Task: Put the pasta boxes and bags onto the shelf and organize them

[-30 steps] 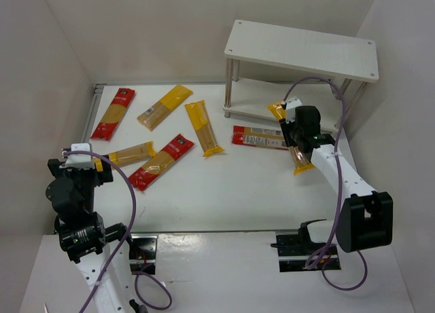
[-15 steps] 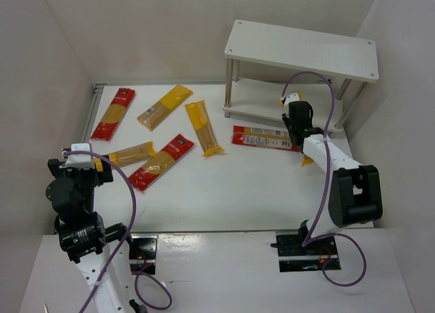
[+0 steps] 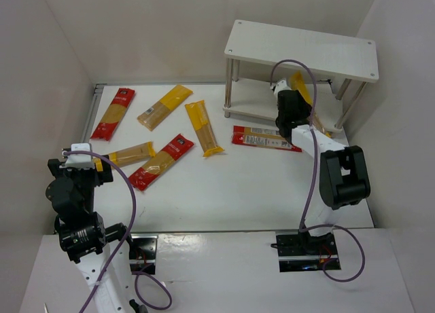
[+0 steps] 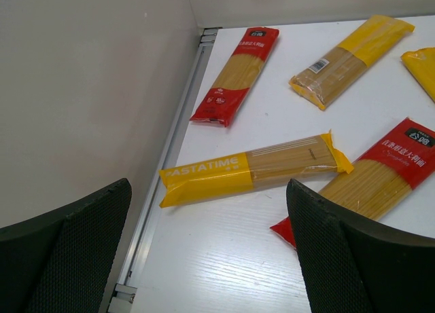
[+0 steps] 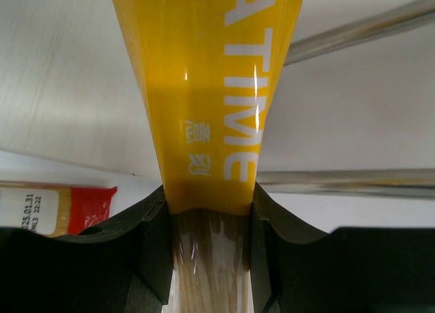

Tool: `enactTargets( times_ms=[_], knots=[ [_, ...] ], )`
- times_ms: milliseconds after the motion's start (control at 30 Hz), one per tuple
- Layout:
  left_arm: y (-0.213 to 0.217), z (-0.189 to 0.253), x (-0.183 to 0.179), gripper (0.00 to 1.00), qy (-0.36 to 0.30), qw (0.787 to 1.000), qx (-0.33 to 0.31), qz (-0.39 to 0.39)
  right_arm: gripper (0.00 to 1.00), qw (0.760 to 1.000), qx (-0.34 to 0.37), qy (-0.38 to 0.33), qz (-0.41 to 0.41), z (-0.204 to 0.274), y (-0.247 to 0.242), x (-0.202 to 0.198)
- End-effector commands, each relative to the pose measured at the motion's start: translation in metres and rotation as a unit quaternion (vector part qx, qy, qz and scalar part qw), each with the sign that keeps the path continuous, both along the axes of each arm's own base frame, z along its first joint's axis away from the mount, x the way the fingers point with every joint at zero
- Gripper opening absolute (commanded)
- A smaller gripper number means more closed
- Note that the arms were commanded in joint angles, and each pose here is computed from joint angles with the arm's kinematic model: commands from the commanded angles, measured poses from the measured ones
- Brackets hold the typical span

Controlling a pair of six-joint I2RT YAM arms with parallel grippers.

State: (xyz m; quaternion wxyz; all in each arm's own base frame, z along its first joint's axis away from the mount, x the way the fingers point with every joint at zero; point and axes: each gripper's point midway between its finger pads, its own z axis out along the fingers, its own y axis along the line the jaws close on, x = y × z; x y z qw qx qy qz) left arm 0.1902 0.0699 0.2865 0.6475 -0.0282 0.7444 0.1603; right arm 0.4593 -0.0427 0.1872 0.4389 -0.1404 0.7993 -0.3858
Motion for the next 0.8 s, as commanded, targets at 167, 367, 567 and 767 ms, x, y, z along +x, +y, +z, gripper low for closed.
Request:
enactTargets(
  times_ms=[167, 367, 567, 767],
  knots=[
    [-0.002, 0.010, 0.000, 1.00, -0.024, 1.000, -0.001, -0.003, 0.00, 0.985, -0.111, -0.120, -0.053, 0.064, 0.003, 0.014],
    [-0.004, 0.010, 0.001, 1.00, -0.023, 1.000, 0.003, -0.009, 0.00, 0.977, -0.177, -0.094, -0.068, 0.052, 0.005, 0.016],
    [-0.004, 0.010, 0.001, 1.00, -0.023, 1.000, 0.003, -0.009, 0.00, 0.971, -0.219, -0.062, -0.073, 0.033, 0.008, 0.024],
    [-0.004, 0.010, 0.001, 1.00, -0.023, 1.000, 0.003, -0.009, 0.00, 0.968, -0.228, -0.058, -0.083, 0.026, 0.010, 0.035]
  ],
)
